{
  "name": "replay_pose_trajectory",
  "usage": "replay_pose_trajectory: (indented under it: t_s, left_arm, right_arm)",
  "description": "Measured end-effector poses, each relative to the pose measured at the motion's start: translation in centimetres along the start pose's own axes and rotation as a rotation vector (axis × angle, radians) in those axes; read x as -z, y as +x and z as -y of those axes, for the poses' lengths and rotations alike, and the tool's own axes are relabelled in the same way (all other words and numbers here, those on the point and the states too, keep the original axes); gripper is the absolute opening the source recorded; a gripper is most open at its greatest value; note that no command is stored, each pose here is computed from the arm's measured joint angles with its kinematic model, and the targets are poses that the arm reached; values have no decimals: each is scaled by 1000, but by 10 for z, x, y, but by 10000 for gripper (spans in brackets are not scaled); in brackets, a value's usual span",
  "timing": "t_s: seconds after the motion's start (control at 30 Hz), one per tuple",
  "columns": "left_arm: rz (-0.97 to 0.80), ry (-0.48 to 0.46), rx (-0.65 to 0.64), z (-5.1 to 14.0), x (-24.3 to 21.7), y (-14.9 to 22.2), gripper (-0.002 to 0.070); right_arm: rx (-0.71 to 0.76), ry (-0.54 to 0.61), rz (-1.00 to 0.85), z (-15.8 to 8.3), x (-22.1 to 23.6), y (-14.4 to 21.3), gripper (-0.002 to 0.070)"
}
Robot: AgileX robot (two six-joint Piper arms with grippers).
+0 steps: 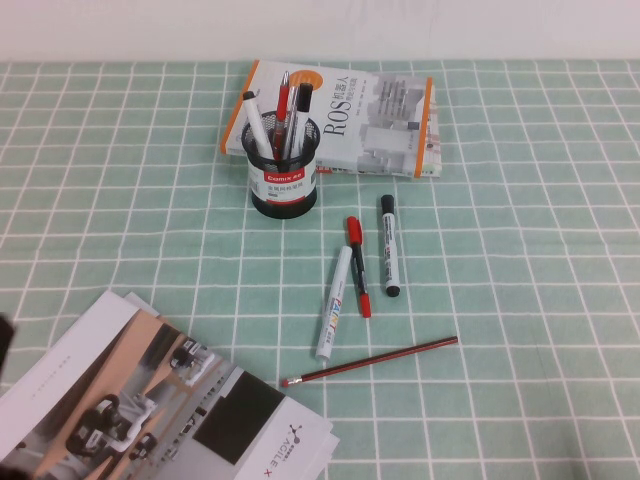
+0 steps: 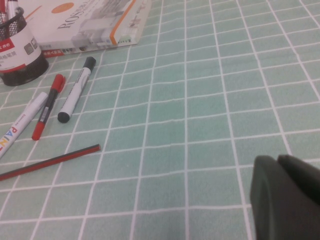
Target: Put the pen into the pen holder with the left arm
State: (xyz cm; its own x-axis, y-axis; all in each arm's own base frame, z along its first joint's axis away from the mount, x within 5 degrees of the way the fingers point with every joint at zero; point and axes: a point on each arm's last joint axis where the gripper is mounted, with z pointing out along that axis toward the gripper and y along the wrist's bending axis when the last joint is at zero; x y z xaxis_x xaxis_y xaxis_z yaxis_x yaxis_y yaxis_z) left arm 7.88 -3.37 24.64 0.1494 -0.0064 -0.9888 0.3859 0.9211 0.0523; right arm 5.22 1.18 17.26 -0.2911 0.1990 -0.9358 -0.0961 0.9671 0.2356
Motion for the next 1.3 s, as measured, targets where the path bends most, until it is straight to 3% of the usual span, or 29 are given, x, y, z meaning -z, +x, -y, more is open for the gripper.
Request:
replay_pose_trajectory:
  t_s: [0.4,1.1,1.3]
  left_arm:
    - [57,-183,-11,-9,35,25,0]
    - [-431,-173,45,-6,43,68,0]
    - [-444,-172,44,-6,44,69,0]
  right_arm:
    - [0,0,0,0,0,0,-20]
    - [0,0,0,0,0,0,-20]
    - [0,0,0,0,0,0,-20]
